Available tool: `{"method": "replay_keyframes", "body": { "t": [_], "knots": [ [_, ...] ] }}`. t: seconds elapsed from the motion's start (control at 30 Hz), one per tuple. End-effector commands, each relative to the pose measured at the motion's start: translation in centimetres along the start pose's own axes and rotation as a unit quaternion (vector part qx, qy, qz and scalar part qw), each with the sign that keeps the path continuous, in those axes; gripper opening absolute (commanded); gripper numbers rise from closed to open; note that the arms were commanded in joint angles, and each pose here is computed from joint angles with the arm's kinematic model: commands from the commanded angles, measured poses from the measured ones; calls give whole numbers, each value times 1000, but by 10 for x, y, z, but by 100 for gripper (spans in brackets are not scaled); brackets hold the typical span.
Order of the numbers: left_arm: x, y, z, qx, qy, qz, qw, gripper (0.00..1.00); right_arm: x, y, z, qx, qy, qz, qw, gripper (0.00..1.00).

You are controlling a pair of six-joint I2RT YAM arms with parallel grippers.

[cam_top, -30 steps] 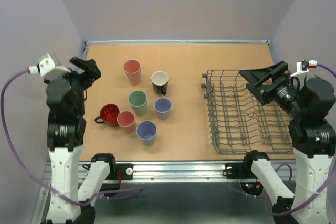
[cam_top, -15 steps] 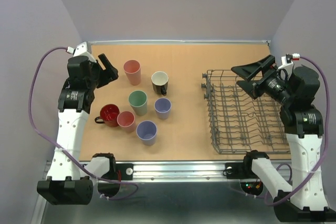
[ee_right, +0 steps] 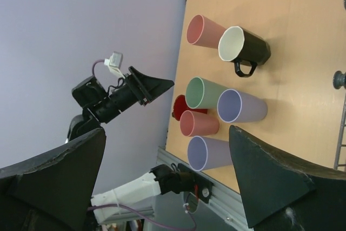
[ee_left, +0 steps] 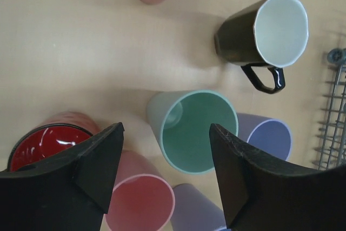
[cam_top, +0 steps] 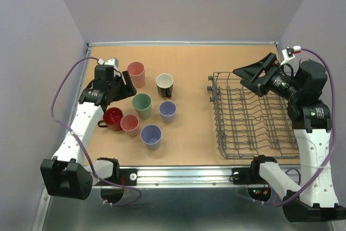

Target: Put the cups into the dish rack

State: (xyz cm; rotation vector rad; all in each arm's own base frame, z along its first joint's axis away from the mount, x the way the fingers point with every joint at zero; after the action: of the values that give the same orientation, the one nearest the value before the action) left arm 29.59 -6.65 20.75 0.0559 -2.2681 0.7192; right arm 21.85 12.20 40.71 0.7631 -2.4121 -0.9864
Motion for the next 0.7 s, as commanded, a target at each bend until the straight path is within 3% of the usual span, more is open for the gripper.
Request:
{"method": "replay_keyframes", "body": {
  "t": [0.0, 0.1, 0.43, 0.63, 0.67],
  "knots": [
    [-2, -12, 1, -20, -16, 21, 999, 75, 14, 27, -8, 85, -21, -41, 995, 100],
    [-13, -8, 14, -23, 3, 12, 1000, 71, 9, 17, 3, 66, 3, -43, 997, 100],
    [-39, 15, 31, -29, 19, -43, 998, 66, 11, 15, 1, 65, -13, -30, 997, 100],
    [-52, 13, 39, -27, 34, -28, 999, 51, 12, 14, 0, 69, -20, -25, 997, 100],
    [-54, 10, 41, -27, 41, -21, 999, 45, 12, 14, 1, 69, -19, -25, 997, 100]
  ]
}}
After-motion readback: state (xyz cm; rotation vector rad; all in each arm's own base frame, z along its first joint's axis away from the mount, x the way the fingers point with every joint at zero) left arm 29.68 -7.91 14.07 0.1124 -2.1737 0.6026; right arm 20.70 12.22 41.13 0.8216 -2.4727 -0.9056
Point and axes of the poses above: each gripper's point midway between its finger pads, its own x axis back along the fingers, its own y axis along the line the jaws close on, z = x × y, the point moved 2 cm from there along x, back along the fingers, and after that the axes turned 13 degrees about x, right-handed, at the moved point
